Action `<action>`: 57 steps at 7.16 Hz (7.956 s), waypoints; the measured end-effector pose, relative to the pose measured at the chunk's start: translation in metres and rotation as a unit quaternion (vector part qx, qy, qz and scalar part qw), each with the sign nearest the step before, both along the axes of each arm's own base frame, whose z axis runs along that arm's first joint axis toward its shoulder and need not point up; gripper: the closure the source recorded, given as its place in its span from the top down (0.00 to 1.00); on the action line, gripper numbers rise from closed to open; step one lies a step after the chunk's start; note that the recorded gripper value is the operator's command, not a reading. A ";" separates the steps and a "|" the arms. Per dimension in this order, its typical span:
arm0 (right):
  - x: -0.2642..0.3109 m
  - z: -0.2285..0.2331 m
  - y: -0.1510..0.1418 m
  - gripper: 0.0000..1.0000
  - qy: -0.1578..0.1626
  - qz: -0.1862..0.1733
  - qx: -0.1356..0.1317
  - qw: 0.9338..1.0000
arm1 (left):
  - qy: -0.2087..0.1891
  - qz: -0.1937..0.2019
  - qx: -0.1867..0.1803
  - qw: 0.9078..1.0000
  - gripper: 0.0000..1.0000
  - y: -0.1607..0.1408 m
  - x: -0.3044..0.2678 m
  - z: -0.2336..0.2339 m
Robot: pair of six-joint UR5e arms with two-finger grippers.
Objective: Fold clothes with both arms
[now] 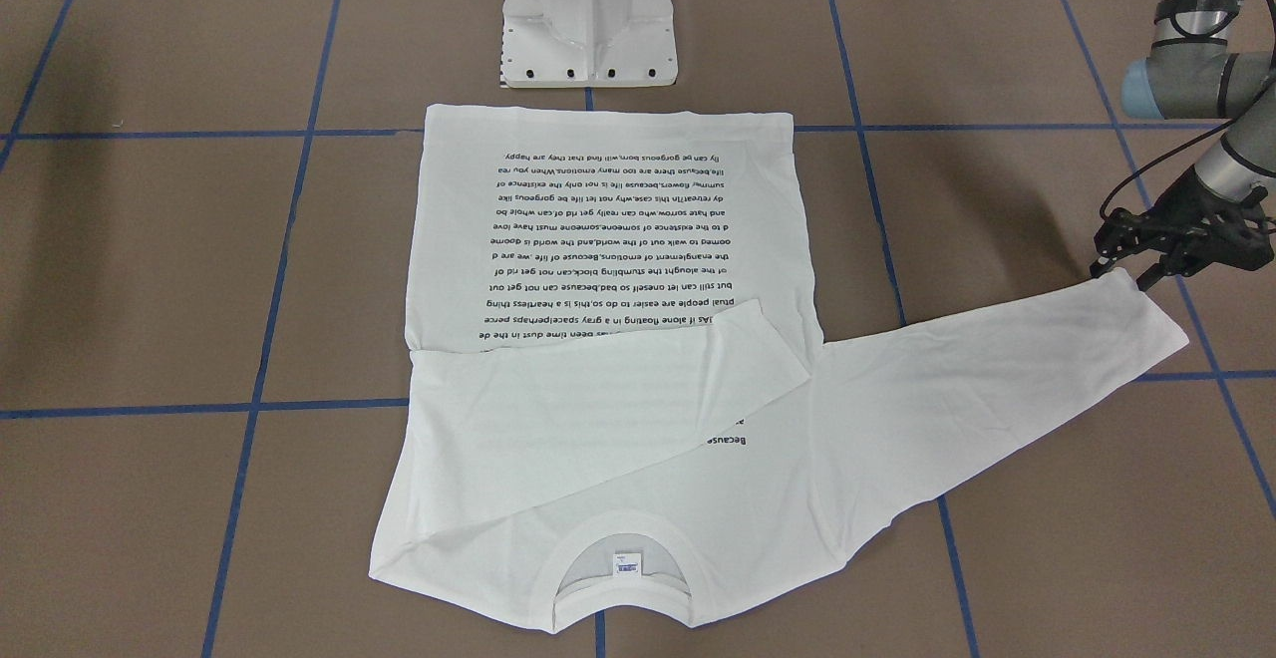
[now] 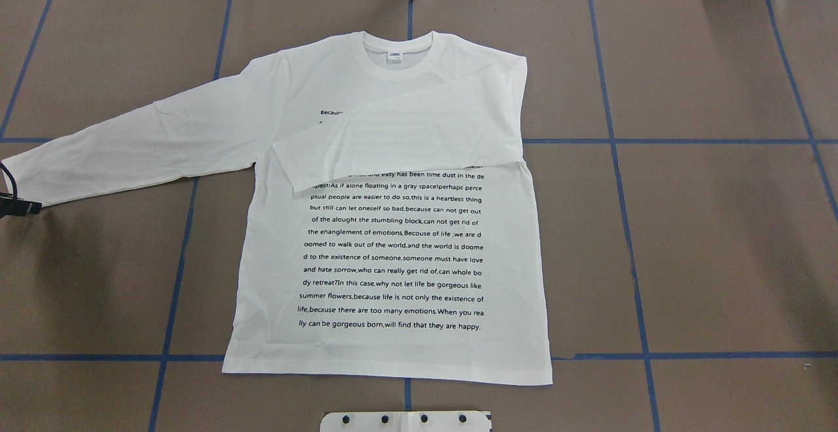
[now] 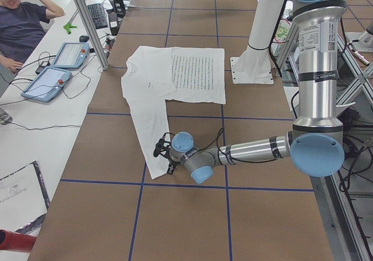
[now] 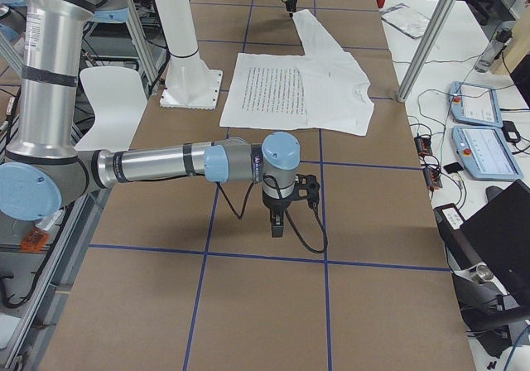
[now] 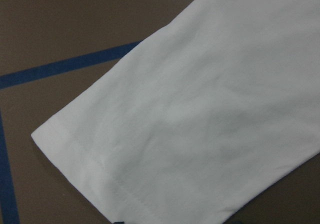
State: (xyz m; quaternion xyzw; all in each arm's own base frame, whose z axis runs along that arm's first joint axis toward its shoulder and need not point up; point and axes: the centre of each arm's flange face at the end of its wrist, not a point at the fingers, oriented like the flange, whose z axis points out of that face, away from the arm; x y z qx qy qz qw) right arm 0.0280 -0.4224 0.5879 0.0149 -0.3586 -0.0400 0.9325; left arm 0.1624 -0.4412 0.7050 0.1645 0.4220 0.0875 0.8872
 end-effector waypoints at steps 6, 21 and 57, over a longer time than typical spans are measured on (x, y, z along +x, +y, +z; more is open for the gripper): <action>0.001 -0.001 0.001 1.00 0.000 0.001 0.001 1.000 | -0.003 -0.004 0.002 1.000 0.00 0.001 -0.001 -0.002; 0.003 -0.008 -0.006 1.00 -0.003 0.005 0.007 1.000 | 0.113 -0.045 -0.027 0.992 0.00 -0.178 0.148 -0.489; -0.547 -0.335 -0.115 1.00 0.076 0.123 0.026 0.989 | 0.039 0.153 0.167 0.973 0.99 -0.176 0.191 -0.441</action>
